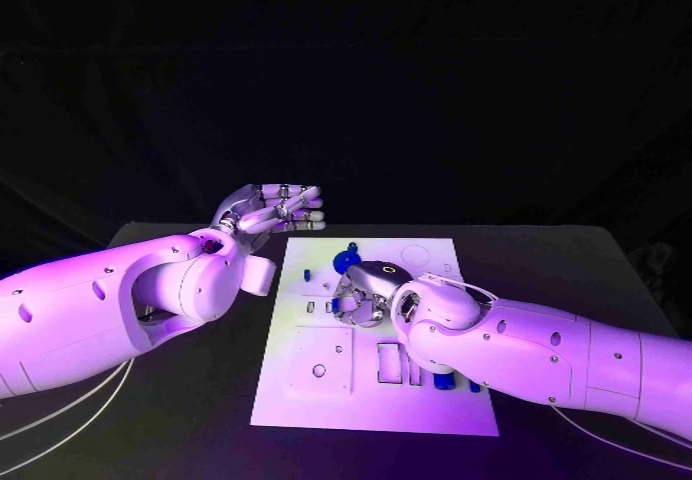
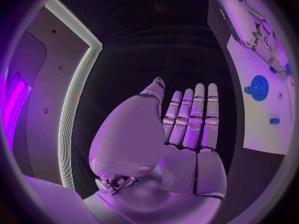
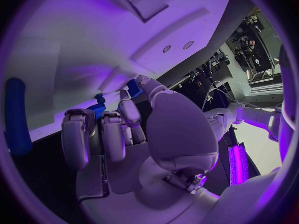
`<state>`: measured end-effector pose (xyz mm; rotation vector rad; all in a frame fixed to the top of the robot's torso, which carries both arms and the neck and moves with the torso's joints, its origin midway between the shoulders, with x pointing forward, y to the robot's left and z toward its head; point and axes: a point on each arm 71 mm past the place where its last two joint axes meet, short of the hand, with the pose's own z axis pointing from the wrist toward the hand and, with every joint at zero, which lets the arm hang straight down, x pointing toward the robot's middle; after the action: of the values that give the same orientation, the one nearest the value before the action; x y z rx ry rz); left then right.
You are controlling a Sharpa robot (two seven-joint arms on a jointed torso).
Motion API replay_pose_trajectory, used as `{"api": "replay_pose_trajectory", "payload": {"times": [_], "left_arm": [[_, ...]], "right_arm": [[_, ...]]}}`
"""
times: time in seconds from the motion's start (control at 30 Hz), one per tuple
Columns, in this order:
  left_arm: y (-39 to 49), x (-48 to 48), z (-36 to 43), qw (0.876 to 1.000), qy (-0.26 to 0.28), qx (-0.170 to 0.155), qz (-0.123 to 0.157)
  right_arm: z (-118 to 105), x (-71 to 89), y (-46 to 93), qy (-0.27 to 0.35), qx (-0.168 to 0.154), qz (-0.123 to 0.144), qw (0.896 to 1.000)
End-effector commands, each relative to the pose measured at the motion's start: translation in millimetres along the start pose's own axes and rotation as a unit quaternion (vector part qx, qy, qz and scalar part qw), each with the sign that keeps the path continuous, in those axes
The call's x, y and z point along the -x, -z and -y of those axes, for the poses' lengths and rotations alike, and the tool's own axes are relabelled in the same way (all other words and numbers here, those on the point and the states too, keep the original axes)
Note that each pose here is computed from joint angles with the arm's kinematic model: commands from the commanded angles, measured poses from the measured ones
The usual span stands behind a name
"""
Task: Assemble the parts on the task board
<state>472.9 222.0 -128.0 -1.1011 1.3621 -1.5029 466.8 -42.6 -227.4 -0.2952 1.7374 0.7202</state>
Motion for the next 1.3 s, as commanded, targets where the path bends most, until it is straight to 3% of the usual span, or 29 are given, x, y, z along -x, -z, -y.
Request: {"api": "replay_pose_trajectory", "payload": {"times": [0.03,0.17,0.3,0.47,0.6,0.77,0.87,1.03,1.2,1.3], "left_arm": [[-0.1,-2.1,0.8,1.000,0.003,-0.003,-0.009],[-0.5,-1.8,0.3,1.000,0.003,0.000,-0.010],[-1.3,-0.6,-2.1,1.000,-0.005,0.014,-0.017],[-3.1,1.3,-8.7,0.995,-0.062,0.050,-0.058],[-5.7,4.6,-17.4,0.981,-0.142,0.090,-0.100],[-9.0,7.4,-30.2,0.950,-0.232,0.151,-0.141],[-11.8,10.0,-36.7,0.930,-0.282,0.183,-0.149],[-20.5,16.1,-45.2,0.872,-0.411,0.227,-0.138],[-30.7,17.9,-50.1,0.834,-0.473,0.257,-0.121],[-35.7,15.2,-52.4,0.819,-0.493,0.269,-0.120]], "right_arm": [[-1,-0.3,0.1,0.005,0.003,0.000,1.000],[1,1.0,2.4,0.004,0.003,0.006,1.000],[4,6.7,9.9,-0.005,0.010,0.028,1.000],[15,26.2,27.1,-0.056,0.031,0.066,0.996],[31,52.0,45.3,-0.131,0.029,0.081,0.988],[52,77.1,65.9,-0.209,0.007,0.079,0.975],[64,85.1,74.9,-0.243,-0.005,0.077,0.967],[83,94.1,88.0,-0.291,-0.023,0.081,0.953],[93,99.1,94.7,-0.305,-0.027,0.094,0.947],[97,100.8,96.9,-0.307,-0.028,0.101,0.946]]}}
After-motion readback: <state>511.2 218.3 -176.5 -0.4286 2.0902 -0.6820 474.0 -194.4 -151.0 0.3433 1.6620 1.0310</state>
